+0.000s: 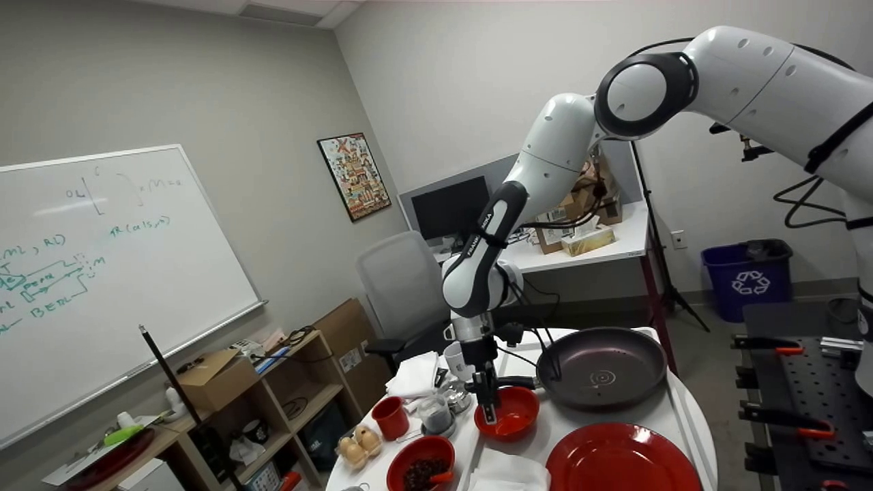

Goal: Use the tea towel to wipe the pan

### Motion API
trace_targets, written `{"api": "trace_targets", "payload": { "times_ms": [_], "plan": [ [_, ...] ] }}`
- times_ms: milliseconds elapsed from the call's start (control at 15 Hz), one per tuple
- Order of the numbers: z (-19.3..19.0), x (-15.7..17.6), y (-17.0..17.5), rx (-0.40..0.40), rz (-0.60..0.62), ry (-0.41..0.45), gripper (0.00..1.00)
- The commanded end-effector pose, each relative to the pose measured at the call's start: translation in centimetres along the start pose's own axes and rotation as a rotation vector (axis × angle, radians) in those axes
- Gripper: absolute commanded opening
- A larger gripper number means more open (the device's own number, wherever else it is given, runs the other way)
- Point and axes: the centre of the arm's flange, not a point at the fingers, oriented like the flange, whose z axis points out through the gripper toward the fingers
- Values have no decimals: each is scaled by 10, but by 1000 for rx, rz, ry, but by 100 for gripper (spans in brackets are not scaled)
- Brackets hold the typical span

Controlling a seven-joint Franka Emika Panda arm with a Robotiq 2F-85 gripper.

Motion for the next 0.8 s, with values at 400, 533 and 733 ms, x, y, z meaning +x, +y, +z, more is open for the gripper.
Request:
{"api": "trace_targets", "payload": {
  "times_ms": [400, 533, 733],
  "plan": [
    [39, 17, -30, -154, -146, -101, 100],
    [41, 21, -46, -173, -186, -108, 100],
    [44, 27, -59, -186, -216, -103, 100]
  ]
}}
